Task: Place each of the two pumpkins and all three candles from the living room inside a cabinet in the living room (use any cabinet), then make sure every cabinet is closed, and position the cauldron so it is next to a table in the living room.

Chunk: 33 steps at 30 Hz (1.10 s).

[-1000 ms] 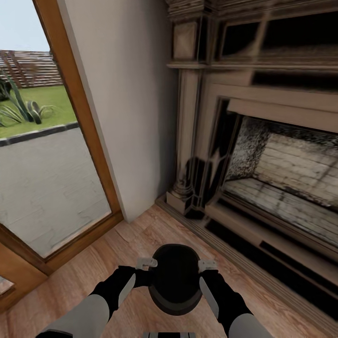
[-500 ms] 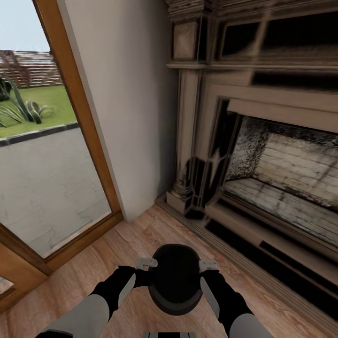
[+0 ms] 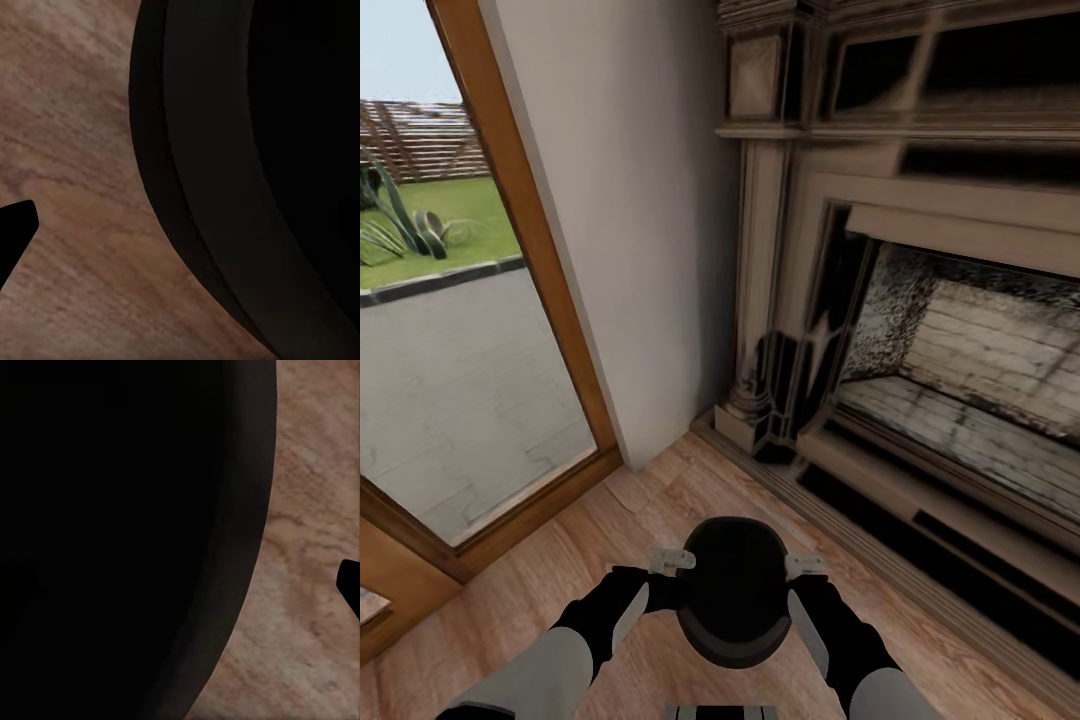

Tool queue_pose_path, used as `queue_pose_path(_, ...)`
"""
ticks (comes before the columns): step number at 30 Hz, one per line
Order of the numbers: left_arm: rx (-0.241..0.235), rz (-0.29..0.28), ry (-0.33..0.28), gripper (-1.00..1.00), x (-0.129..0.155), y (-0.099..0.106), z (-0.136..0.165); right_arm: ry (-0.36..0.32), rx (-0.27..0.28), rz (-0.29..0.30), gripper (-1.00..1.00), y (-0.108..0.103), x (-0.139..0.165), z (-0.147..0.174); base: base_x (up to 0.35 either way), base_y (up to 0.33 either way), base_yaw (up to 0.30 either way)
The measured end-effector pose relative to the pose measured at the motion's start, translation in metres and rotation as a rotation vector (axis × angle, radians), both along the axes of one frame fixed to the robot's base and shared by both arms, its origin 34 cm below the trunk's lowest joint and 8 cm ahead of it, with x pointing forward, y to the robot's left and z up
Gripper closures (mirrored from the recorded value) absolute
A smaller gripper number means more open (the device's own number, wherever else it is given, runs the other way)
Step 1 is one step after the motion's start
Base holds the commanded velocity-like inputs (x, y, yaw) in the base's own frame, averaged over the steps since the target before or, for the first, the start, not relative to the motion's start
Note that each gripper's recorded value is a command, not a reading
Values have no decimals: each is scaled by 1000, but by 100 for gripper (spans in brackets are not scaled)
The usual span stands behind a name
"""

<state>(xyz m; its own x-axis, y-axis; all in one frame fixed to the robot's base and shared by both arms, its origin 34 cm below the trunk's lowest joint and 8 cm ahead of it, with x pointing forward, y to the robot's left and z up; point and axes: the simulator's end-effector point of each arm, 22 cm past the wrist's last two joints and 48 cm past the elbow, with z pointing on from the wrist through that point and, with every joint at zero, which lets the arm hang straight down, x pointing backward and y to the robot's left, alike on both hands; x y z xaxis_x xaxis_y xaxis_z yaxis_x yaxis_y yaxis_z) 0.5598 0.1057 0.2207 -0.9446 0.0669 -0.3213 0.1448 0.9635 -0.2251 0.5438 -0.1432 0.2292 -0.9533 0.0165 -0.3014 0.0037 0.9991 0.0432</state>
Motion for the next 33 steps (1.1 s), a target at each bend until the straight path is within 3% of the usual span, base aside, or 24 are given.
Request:
queue_pose_path(20,0,0,16,-100,-5,0,-8,15,0,1,-100,0,-4,-8,0,0,0)
queue_pose_path(21,0,0,16,-100,-5,0,-8,15,0,1,100,0,-4,-8,0,0,0)
queue_pose_path(33,-2,-1,16,-100,-5,0,-8,14,-13,12,100,-2,-4,-7,0,0,0)
